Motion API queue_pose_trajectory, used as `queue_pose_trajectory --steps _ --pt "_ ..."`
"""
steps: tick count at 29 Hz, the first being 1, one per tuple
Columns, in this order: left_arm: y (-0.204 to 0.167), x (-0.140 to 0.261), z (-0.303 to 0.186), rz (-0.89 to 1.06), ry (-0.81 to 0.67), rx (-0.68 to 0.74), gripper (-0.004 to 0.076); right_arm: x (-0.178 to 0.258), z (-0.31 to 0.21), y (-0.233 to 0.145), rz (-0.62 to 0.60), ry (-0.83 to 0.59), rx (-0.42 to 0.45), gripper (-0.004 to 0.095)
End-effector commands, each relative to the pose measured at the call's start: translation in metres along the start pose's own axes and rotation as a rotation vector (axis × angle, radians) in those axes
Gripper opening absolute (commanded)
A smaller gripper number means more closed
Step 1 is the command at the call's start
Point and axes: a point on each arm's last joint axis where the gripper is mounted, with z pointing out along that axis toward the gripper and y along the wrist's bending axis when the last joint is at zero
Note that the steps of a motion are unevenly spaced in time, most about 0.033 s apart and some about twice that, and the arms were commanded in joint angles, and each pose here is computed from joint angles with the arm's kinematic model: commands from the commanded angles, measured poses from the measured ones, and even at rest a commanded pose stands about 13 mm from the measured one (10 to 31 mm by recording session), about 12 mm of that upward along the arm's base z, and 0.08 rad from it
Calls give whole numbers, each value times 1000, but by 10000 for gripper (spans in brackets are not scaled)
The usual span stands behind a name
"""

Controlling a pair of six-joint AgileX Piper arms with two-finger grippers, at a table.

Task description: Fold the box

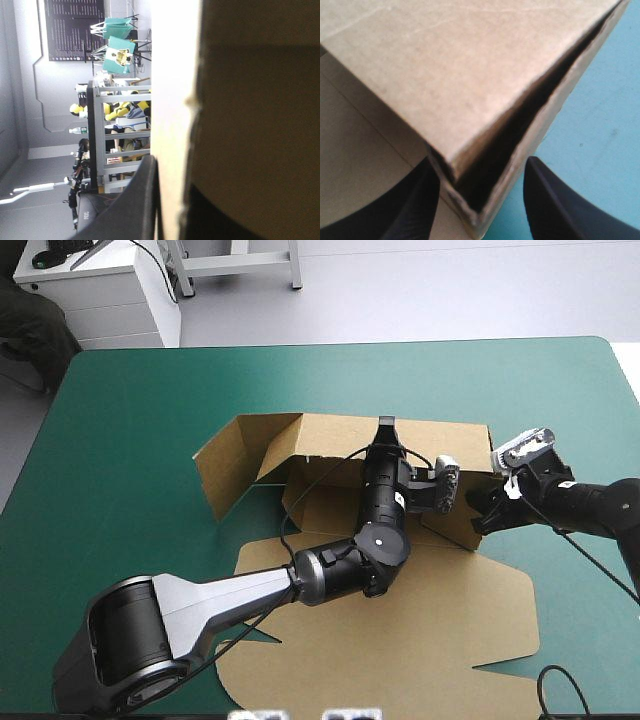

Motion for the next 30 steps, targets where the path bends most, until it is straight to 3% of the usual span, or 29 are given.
queue_pose_trajectory --steps 1,6,11,23,26,30 --pt "32 0 -13 -147 -12 -13 -8 -16 -6 -11 41 -117 110 411" --pt "42 -5 -17 -131 -39 -37 -8 -20 5 -18 153 -175 108 240" --pt "42 -6 -17 -109 -43 -46 -8 -19 9 -17 170 -168 80 -22" --pt "45 -6 -17 -88 -47 -72 15 -19 9 -17 222 -168 74 -7" --pt "45 -6 -17 -87 -47 -74 95 -19 9 -17 225 -164 77 -5" --pt "45 -6 -17 -87 -47 -74 282 -19 8 -19 230 -168 92 0"
